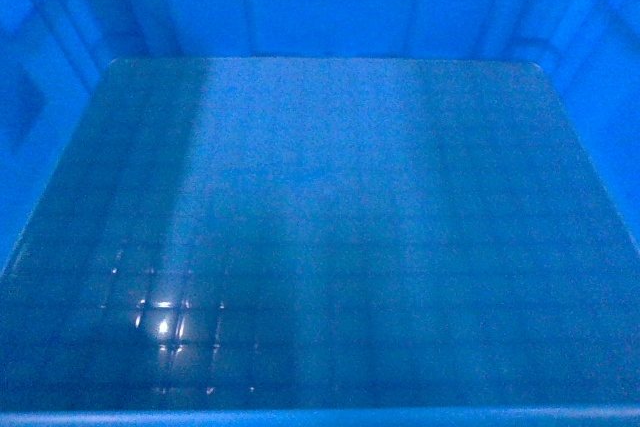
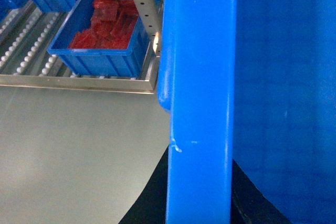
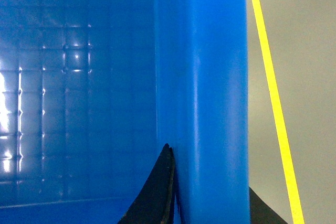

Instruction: Place box next to blue box on left shelf

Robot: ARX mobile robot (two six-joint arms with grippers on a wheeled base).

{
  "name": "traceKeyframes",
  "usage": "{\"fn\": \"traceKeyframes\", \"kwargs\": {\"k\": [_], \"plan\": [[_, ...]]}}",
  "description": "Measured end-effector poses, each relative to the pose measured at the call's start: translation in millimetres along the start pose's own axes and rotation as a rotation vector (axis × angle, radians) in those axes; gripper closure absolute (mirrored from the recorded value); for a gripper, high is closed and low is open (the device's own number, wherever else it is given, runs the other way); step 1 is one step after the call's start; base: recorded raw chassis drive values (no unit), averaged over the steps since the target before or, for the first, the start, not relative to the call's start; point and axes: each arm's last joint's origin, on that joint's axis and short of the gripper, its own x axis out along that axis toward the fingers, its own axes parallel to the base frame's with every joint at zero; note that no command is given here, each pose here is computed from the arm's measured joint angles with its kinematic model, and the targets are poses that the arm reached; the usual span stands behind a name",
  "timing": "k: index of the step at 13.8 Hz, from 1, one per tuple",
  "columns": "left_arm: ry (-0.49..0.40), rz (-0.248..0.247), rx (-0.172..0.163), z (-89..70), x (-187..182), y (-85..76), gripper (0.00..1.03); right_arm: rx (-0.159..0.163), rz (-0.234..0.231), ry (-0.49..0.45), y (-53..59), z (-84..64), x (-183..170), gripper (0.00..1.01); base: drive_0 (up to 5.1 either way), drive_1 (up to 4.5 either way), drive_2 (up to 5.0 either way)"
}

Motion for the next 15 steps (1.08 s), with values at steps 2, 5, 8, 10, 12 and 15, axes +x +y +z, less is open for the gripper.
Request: {"fn": "traceKeyframes", "kwargs": {"k": [2, 5, 8, 10, 12, 15], "plan": [[0.001, -0.002, 0.000, -0.2, 0.0, -0.4, 0.91, 0.000, 0.000, -0.003, -0.4, 0.1, -0.9, 0.88, 0.1, 4.47, -4.2], [0.000, -0.001, 0.001, -0.2, -0.2, -0.2, 0.91, 0.001, 0.000, -0.003, -0.4, 0.2, -0.9, 0.88, 0.1, 4.47, -4.2], [0.001, -0.001, 0.002, -0.2, -0.2, -0.2, 0.91, 0.001, 0.000, -0.003, -0.5, 0.1, -1.0, 0.88, 0.1, 4.47, -4.2], [0.000, 0.001, 0.001, -0.2, -0.2, -0.2, 0.91, 0.001, 0.001, -0.003, -0.2, 0.2, -0.5, 0.88, 0.1, 4.47, -4.2], [0.001, 0.000, 0.002, -0.2, -0.2, -0.2, 0.91, 0.001, 0.001, -0.003, -0.2, 0.2, -0.6, 0.88, 0.1, 4.47, -4.2], [0.001, 0.000, 0.002, -0.2, -0.2, -0.2, 0.91, 0.001, 0.002, -0.003, -0.1, 0.2, -0.5, 0.88, 0.1, 4.47, -4.2]]}}
